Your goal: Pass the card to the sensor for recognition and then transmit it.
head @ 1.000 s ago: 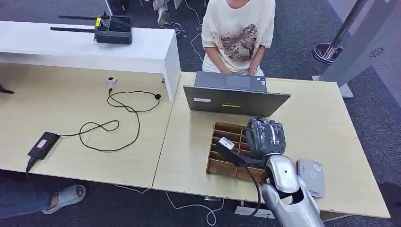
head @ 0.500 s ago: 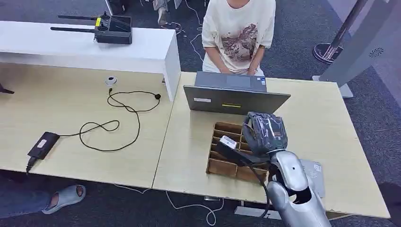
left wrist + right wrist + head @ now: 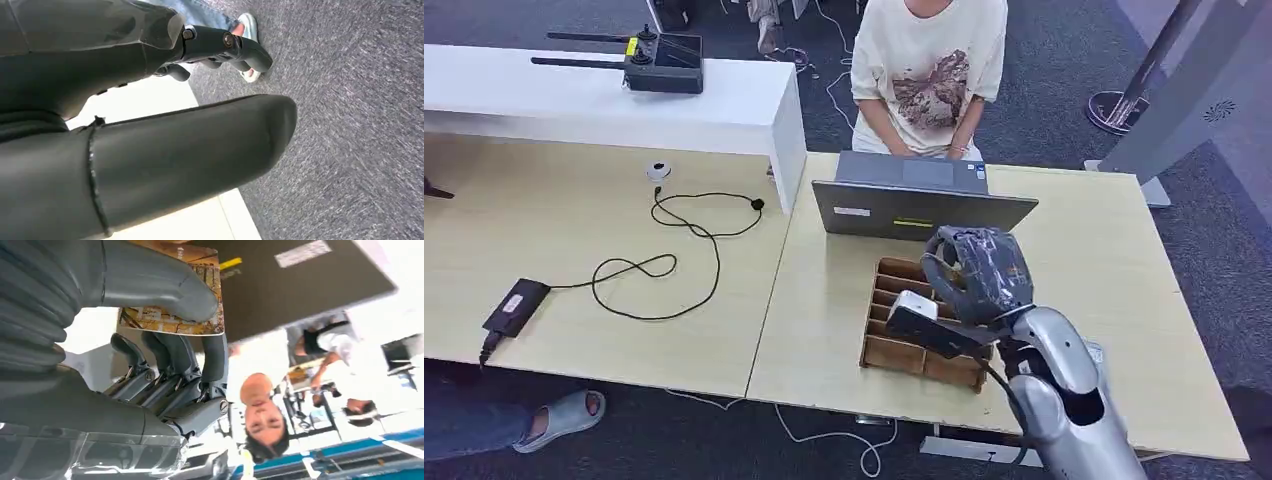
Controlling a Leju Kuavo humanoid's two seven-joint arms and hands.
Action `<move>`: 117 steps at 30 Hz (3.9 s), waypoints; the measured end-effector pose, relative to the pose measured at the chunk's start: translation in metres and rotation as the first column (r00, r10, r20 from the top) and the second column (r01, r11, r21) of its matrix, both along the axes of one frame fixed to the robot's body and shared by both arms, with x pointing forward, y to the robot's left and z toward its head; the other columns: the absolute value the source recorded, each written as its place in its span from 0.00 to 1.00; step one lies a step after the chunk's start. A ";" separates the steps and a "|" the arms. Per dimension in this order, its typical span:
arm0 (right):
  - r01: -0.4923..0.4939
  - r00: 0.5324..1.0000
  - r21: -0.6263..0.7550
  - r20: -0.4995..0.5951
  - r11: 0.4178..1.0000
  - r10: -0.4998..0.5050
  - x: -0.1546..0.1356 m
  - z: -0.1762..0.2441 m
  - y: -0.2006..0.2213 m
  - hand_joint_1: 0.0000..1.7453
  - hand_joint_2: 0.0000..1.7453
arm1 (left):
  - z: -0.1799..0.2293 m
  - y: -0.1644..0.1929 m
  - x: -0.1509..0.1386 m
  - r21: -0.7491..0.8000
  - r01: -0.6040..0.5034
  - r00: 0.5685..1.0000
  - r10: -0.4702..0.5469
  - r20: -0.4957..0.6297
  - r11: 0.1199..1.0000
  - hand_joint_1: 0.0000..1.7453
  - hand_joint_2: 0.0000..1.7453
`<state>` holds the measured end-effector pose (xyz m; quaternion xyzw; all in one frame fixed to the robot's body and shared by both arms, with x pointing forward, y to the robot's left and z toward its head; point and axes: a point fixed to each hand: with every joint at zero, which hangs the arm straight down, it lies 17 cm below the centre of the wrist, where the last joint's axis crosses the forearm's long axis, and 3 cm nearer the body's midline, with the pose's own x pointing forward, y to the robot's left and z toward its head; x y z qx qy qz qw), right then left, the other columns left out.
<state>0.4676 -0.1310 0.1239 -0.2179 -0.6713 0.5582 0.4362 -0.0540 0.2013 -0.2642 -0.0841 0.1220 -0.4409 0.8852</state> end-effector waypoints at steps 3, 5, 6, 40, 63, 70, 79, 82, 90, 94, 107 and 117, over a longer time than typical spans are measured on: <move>-0.032 0.999 0.026 0.009 0.999 0.032 0.000 0.013 0.006 0.90 1.00 | 0.000 -0.001 0.000 -0.005 0.000 1.000 0.000 0.001 1.000 0.00 0.00; -0.060 0.998 0.048 0.014 0.997 0.060 0.000 0.022 0.011 0.94 1.00 | 0.000 -0.002 0.001 -0.010 -0.001 1.000 0.001 0.004 1.000 0.00 0.00; -0.073 0.997 0.061 0.018 0.995 0.072 0.000 0.027 0.013 0.93 1.00 | 0.000 -0.002 0.001 -0.013 -0.002 1.000 0.002 0.005 1.000 0.00 0.00; -0.218 0.940 0.071 0.284 0.973 0.190 0.062 0.196 0.048 1.00 1.00 | 0.001 -0.004 0.000 -0.044 0.003 1.000 -0.003 0.003 0.999 0.00 0.00; -0.060 0.989 0.010 0.135 0.998 0.058 0.139 0.188 0.077 1.00 1.00 | 0.001 -0.004 0.001 -0.054 0.022 1.000 -0.021 0.007 0.998 0.00 0.00; -0.007 0.996 0.002 0.088 1.000 0.006 0.151 0.187 0.076 1.00 1.00 | 0.001 -0.004 0.001 -0.056 0.023 1.000 -0.022 0.011 0.998 0.00 0.00; 0.055 0.998 -0.008 0.042 0.998 -0.055 0.163 0.187 0.070 0.99 1.00 | 0.000 -0.003 0.001 -0.056 0.022 1.000 -0.021 0.013 0.998 0.00 0.00; 0.077 0.997 -0.015 0.028 0.997 -0.076 0.165 0.185 0.068 0.99 1.00 | 0.000 -0.004 0.002 -0.061 0.020 1.000 -0.019 0.017 0.998 0.00 0.00; 0.162 0.986 -0.051 0.041 0.985 -0.160 0.175 0.183 0.054 0.99 1.00 | 0.000 -0.004 0.002 -0.067 0.023 1.000 -0.022 0.019 0.997 0.00 0.00; 0.201 0.977 0.001 0.076 0.980 -0.201 0.180 0.193 0.045 0.97 1.00 | 0.000 -0.004 0.002 -0.068 0.023 1.000 -0.022 0.019 0.997 0.00 0.00; 0.294 0.951 0.034 0.090 0.955 -0.296 0.191 0.193 0.012 0.00 1.00 | 0.001 -0.007 0.002 -0.070 0.031 0.999 -0.029 0.017 0.997 0.00 0.00; 0.344 0.935 0.044 0.072 0.938 -0.347 0.199 0.188 -0.023 0.00 1.00 | 0.000 -0.008 0.004 -0.065 0.032 0.999 -0.030 0.026 0.997 0.00 0.00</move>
